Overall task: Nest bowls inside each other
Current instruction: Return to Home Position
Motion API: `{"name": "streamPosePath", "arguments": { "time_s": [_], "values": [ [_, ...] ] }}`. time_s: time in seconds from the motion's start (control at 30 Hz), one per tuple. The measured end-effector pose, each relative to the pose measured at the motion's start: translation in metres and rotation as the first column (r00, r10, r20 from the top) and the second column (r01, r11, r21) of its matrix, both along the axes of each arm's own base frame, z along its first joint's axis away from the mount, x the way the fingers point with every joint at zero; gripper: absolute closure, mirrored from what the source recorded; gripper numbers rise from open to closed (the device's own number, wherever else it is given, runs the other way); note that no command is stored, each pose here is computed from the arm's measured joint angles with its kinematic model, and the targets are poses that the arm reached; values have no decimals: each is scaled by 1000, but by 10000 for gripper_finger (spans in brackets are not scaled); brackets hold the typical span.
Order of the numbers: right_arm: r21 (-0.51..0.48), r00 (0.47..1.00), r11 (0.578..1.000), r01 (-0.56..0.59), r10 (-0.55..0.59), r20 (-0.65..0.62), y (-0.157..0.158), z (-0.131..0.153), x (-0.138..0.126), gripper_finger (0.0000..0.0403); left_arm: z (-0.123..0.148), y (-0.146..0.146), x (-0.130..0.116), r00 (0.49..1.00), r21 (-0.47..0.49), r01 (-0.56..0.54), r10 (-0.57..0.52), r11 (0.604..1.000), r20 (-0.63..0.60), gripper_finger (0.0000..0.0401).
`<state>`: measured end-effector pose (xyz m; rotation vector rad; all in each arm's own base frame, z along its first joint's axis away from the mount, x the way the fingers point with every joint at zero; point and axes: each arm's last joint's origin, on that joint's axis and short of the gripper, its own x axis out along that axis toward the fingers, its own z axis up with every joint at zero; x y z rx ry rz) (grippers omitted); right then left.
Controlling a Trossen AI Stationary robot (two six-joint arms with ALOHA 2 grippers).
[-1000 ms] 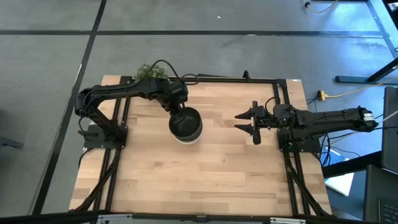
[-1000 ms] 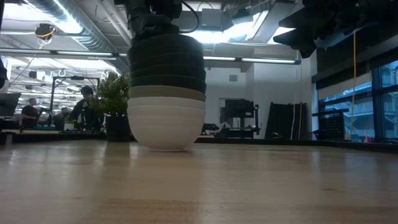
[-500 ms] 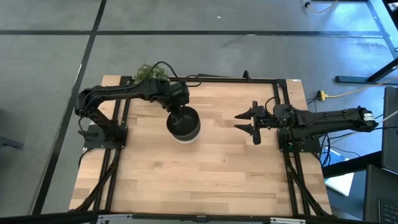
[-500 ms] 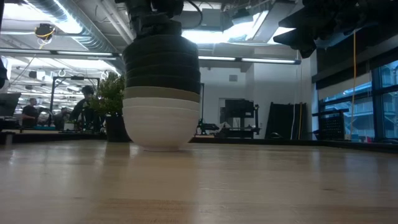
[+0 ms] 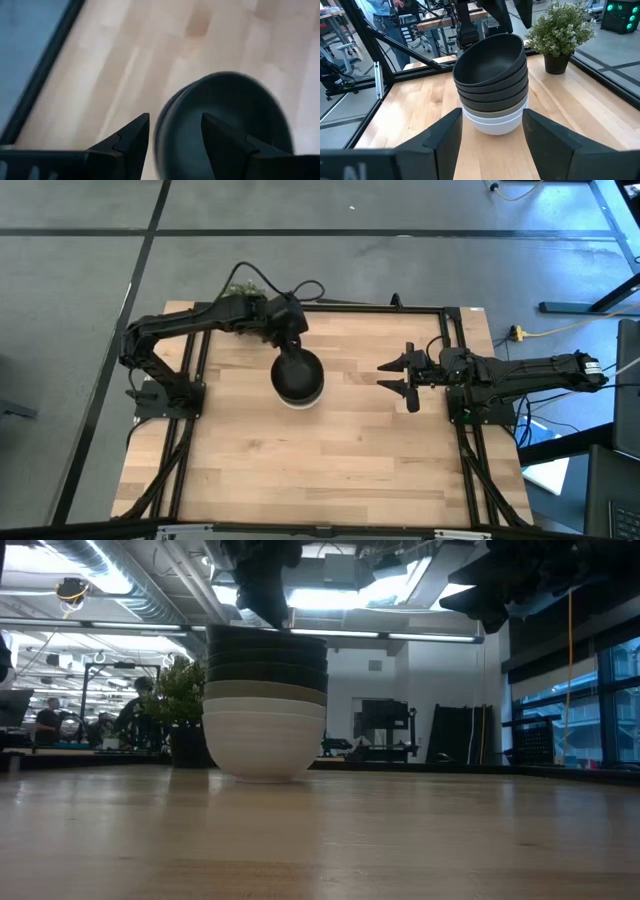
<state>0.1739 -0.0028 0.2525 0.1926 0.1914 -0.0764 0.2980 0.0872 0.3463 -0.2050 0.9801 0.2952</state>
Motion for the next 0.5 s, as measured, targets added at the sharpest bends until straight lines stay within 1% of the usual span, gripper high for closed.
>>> {"name": "streamPosePath", "arguments": {
  "time_s": [0.03,0.1,0.17,0.27,0.4,0.5],
  "values": [
    [0,1000,1000,0,0,-2,0,0,0,194,2,0,-2,1000,19,-4,4,1000,-6,227],
    [0,1000,1000,0,0,-8,0,-1,0,194,11,1,-7,999,78,-35,33,996,22,227],
    [0,1000,1000,0,0,-10,0,-1,0,194,21,1,-17,997,136,-70,65,988,41,227],
    [0,1000,1000,0,0,-11,0,-1,-1,194,38,-1,-32,991,184,-110,92,977,101,227],
    [-27,1000,1000,0,1,28,-1,5,-7,194,66,-13,-60,970,205,-121,72,971,232,227],
    [-50,997,999,6,-2,80,-2,14,-18,194,86,-24,-82,933,224,-129,41,966,358,227]
  ]
}}
